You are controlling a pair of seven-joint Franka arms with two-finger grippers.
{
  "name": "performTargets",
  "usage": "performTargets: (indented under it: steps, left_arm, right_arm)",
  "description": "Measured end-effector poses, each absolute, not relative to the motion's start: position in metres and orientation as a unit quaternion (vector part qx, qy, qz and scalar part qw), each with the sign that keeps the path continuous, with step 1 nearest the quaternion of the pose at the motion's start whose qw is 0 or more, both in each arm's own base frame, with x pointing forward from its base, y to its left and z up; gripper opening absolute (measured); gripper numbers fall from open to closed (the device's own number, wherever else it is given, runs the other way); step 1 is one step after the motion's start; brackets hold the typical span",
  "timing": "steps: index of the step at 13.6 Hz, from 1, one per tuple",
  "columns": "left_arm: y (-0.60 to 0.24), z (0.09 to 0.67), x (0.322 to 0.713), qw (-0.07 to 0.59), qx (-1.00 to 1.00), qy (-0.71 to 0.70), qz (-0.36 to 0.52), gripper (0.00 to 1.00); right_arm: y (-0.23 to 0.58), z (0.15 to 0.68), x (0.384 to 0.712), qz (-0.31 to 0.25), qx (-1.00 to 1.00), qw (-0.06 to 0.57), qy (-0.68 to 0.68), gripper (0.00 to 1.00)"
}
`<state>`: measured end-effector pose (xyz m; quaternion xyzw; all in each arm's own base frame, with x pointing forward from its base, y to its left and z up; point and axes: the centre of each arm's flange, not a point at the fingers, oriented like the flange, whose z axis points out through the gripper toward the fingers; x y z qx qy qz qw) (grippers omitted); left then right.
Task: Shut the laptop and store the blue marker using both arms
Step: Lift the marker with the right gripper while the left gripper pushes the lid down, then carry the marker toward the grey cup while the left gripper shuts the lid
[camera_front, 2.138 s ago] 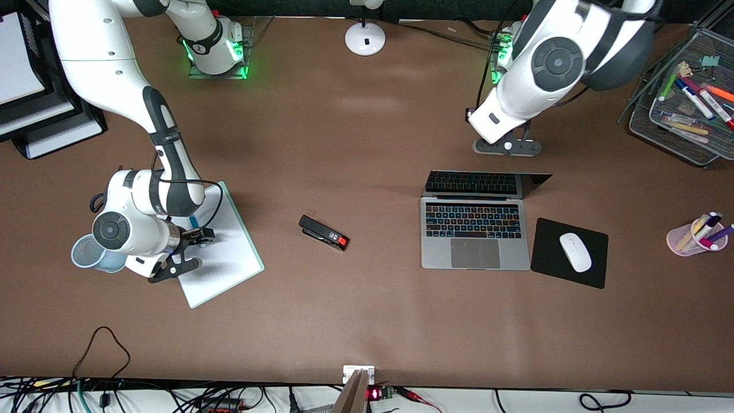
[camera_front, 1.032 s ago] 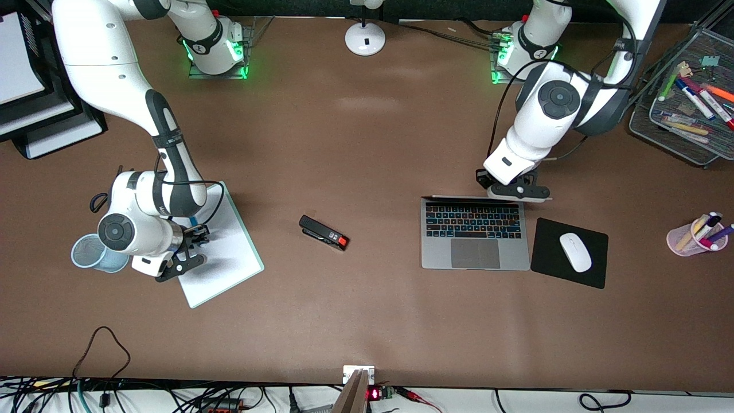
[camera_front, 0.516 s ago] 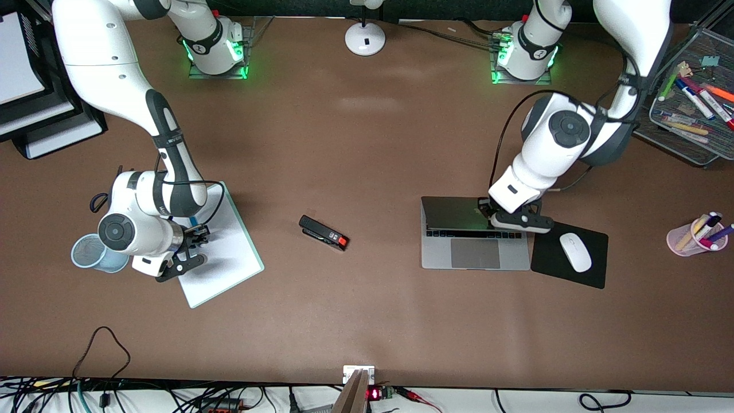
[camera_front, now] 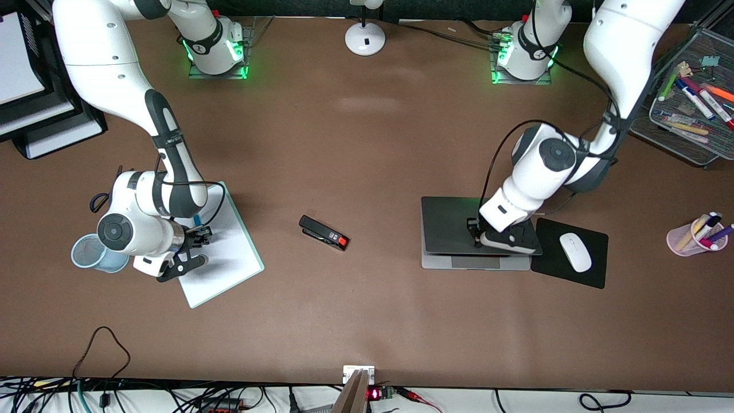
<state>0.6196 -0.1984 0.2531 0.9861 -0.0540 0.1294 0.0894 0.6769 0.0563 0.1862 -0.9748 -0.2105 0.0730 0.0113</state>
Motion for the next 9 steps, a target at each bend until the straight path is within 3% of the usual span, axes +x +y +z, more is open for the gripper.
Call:
performTargets:
  steps: [6, 9]
  left_arm:
    - [-0.201, 0.198, 0.632, 0.073, 0.983, -0.106, 0.129, 0.01]
    - [-0.197, 0.182, 0.64, 0.068, 0.982, -0.115, 0.132, 0.01]
  right_arm:
    - [0.057, 0.198, 0.685, 0.057, -0.973, 0.01, -0.221, 0.18]
    - [0.058, 0.247, 0.702, 0.025, -0.97, 0.008, -0.241, 0.18]
